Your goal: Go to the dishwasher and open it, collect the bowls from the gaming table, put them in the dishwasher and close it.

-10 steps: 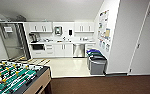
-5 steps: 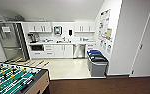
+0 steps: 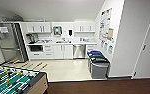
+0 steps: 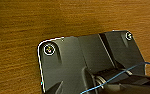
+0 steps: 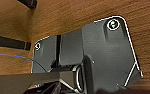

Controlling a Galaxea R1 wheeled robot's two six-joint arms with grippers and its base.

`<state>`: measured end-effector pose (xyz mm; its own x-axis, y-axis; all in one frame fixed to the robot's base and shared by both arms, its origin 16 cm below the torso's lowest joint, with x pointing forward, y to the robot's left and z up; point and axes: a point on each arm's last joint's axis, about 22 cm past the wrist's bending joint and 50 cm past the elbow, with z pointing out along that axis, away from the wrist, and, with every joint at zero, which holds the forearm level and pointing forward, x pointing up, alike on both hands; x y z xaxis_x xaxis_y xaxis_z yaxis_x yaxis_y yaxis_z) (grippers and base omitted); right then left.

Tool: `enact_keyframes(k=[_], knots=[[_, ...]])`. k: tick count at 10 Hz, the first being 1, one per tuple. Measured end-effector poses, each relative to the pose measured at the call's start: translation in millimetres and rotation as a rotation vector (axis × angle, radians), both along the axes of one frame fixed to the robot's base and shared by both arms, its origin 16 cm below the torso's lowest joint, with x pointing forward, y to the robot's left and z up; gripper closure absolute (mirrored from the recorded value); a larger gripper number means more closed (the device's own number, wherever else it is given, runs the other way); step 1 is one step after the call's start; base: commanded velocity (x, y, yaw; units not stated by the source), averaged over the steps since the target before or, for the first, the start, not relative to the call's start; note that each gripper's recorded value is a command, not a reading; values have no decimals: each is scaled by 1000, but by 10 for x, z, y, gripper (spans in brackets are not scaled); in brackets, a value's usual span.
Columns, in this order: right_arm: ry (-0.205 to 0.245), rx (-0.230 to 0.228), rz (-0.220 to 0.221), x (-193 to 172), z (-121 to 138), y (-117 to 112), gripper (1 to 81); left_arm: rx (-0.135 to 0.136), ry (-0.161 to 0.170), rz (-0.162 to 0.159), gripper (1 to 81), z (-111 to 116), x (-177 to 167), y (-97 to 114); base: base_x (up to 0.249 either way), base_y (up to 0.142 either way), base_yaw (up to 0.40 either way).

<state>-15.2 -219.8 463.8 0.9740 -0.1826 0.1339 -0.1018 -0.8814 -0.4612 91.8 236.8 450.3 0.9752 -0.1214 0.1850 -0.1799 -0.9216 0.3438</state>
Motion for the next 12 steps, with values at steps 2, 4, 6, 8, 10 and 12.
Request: enact_keyframes(k=[2,4,6,8,10,12], knots=[[3,0,0,-18,-1,-3,10,-1,-2,0,10,2,11,-6,168,0,0],[4,0,0,-21,-3,2,10,-1,-2,0,10,2,12,-3,174,0,0],[3,-1,0,-26,-3,-1,10,-1,-2,1,10,1,5,-3,191,0,0],[1,0,-1,1,-2,1,10,-1,-3,1,10,2,12,0,192,0,0],[2,-2,-1,-18,-4,-8,10,-3,-3,1,10,3,10,-19,191,0,0],[3,1,-1,-20,-3,10,10,-4,-9,3,10,5,26,-24,193,0,0]])
